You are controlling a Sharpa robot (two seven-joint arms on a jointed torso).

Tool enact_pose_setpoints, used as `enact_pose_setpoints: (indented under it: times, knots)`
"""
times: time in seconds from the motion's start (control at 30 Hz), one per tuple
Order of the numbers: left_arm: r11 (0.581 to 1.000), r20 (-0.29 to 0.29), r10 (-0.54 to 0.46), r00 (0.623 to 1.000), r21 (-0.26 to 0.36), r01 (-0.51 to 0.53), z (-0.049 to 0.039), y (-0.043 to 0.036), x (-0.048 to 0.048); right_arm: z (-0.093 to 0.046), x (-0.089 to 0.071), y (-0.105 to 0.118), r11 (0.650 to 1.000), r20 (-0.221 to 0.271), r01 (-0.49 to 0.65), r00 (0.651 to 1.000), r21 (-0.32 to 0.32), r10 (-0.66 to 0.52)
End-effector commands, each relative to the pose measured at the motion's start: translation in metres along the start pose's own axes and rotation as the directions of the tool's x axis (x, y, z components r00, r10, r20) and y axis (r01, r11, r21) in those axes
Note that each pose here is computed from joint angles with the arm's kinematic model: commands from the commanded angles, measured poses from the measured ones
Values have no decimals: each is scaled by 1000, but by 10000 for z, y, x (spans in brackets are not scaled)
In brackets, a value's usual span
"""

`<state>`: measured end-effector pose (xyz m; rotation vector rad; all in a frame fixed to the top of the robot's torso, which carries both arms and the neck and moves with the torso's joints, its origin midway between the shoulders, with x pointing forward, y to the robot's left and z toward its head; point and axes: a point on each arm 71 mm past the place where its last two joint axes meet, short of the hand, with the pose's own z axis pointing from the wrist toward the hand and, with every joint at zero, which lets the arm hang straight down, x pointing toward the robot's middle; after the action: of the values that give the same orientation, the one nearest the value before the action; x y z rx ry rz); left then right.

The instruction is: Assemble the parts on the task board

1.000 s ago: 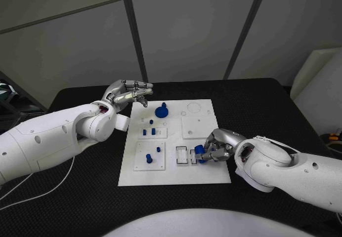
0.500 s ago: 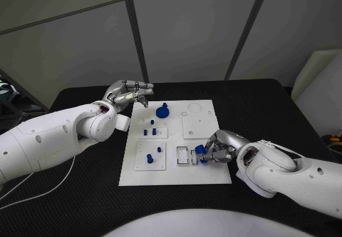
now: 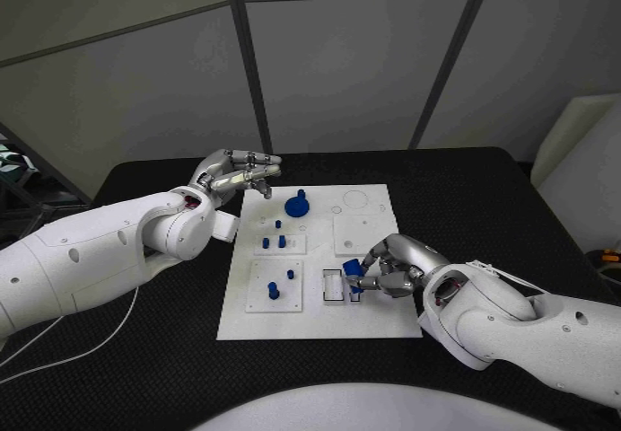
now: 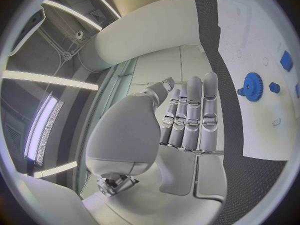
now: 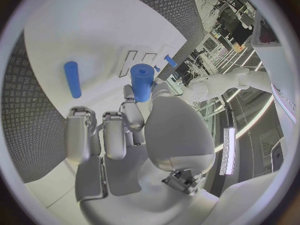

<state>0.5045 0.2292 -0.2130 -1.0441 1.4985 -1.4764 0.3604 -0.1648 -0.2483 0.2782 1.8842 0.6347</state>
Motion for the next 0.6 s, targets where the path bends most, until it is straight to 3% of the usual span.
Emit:
enact_pose_setpoints:
  times: [0.03,0.27,0.6]
  knots:
    - [1000,-14,-7,1000,4,8,6,-13,24,28,23,28,1000,-15,-17,1000,-4,17]
    - [1000,-18,-9,1000,5,9,9,-14,40,113,130,84,1000,-81,9,997,7,-9]
    - [1000,-20,-10,1000,5,10,9,-15,48,176,190,128,1000,-104,26,994,11,-25]
